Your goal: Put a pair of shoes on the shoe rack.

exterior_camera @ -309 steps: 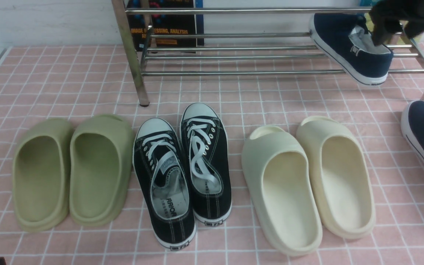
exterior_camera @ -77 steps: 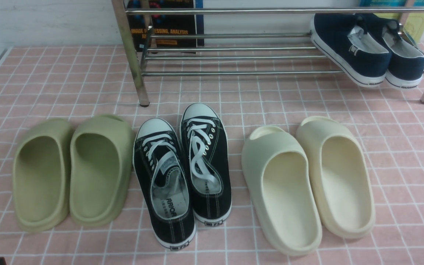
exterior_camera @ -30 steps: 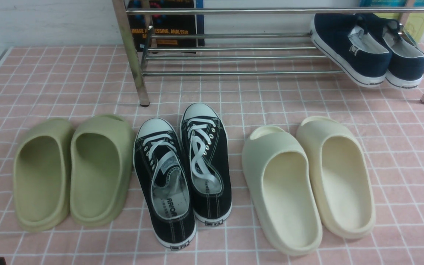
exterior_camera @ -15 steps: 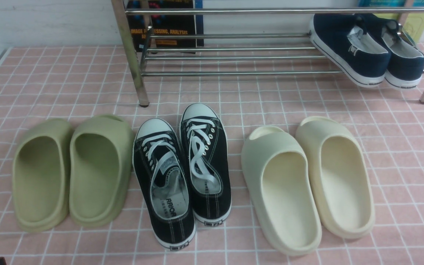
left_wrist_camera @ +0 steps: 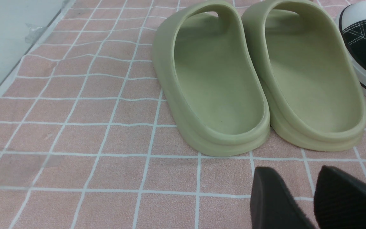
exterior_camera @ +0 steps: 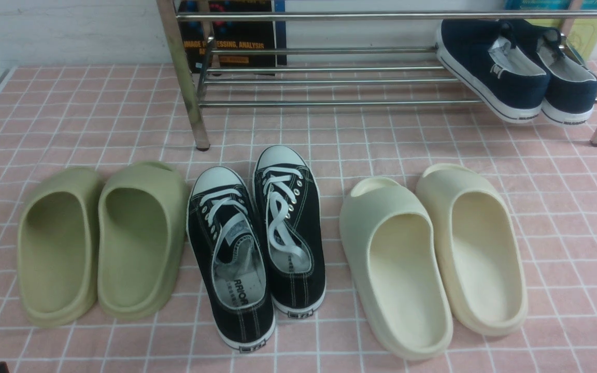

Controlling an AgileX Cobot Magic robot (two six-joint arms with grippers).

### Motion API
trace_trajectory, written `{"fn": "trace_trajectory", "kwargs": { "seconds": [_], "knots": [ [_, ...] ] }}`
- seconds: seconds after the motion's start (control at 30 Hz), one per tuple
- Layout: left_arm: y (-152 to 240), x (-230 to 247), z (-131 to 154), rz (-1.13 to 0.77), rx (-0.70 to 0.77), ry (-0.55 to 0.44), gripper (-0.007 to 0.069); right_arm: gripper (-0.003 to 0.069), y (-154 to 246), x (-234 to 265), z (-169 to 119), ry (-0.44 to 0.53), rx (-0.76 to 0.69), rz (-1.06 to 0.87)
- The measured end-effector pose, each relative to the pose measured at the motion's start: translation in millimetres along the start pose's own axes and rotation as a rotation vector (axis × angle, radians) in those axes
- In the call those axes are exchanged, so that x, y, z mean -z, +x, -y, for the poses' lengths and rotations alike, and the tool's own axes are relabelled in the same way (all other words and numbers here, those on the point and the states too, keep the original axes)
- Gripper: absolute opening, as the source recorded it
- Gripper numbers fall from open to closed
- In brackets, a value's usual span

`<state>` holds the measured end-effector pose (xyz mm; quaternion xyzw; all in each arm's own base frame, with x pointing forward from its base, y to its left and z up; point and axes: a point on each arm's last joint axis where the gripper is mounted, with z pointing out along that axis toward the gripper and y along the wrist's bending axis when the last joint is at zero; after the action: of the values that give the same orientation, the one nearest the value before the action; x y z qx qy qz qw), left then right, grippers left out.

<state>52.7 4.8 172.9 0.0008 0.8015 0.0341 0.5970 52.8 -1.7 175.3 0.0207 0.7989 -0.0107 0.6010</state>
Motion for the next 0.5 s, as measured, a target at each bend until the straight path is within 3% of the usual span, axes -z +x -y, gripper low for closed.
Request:
{"fn": "trace_trajectory", "kwargs": {
  "seconds": [0.5],
  "knots": [
    [0.0, 0.0, 0.0, 0.0, 0.0, 0.0, 0.024, 0.0037, 0.0, 0.0, 0.0, 0.0, 0.0, 0.0]
  ]
}}
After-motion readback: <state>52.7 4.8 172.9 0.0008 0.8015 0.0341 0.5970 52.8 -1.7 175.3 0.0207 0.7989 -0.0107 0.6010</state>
